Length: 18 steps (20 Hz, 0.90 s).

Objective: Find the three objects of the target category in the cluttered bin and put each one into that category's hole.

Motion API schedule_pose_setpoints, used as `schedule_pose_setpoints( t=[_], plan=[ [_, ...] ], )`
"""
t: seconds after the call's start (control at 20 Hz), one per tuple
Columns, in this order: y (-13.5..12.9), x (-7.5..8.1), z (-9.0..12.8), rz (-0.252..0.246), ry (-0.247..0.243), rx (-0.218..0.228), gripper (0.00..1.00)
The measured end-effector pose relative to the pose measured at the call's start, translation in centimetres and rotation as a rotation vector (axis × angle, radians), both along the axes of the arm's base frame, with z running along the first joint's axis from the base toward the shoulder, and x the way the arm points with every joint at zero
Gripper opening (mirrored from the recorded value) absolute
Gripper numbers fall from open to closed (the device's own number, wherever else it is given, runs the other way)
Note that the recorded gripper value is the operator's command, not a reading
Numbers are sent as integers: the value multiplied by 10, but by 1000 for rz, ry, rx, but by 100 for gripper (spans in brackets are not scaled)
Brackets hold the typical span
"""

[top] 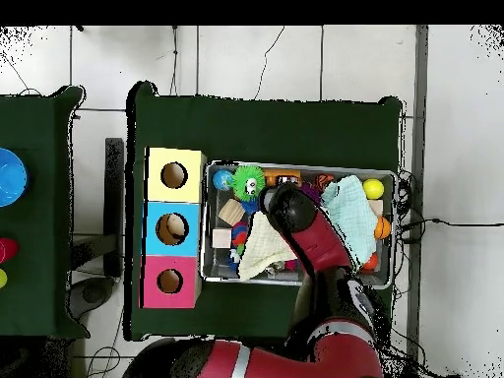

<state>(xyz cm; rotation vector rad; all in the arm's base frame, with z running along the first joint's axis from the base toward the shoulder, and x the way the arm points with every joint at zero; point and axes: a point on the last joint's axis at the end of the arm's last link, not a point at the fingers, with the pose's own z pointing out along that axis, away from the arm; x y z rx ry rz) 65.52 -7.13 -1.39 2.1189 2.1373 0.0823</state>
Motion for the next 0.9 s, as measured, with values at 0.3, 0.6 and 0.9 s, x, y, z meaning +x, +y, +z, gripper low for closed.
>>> schedule_pose_setpoints(
  t=[0.3, 0.6, 0.9],
  plan=[
    [3, 0, 1, 5, 0, -4, 100],
    [21, -6, 6, 50, 17, -41, 100],
    [45, -18, 9, 97, 50, -57, 100]
  ],
)
